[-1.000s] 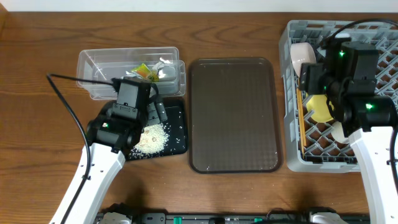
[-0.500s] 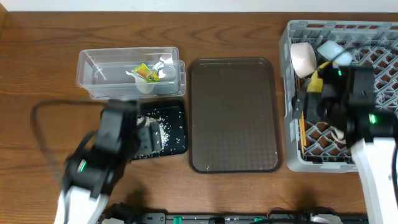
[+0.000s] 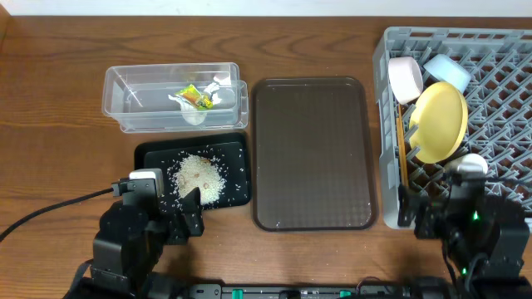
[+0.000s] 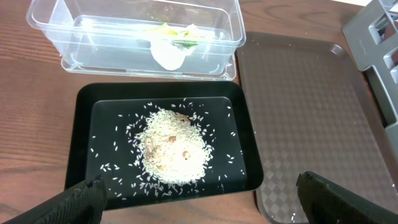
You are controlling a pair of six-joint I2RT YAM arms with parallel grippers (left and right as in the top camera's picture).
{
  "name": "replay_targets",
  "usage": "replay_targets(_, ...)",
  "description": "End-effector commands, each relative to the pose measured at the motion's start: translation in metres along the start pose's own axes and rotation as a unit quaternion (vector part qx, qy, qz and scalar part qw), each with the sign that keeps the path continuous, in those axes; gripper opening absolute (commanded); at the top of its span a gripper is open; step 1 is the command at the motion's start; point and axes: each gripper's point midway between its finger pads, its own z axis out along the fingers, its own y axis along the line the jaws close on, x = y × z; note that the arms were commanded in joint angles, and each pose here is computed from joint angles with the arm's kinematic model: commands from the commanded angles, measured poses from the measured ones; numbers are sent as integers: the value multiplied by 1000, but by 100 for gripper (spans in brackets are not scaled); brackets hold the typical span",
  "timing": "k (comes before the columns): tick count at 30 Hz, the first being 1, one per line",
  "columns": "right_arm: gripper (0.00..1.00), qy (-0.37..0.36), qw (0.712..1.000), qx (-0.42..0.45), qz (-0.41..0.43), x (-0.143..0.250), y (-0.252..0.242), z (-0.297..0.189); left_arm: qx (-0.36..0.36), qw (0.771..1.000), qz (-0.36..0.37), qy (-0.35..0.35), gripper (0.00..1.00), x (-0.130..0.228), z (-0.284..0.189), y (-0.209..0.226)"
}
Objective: Sort waste into correct bins and load items into the dishwasher rack
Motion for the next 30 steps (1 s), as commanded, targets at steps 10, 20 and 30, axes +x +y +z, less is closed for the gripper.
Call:
replay_targets(10,99,71,997,16,13,40,-7,-5,-8,1000,8,3,100,2,2,3)
replay_targets(20,99,-65,997,-16,-29,13,5,-9,-8,1000,8,3,100,2,2,3)
replay_targets(30,99,-289,955,-40,-47,-10,9,30,-8,1000,8,3,100,3,2,3)
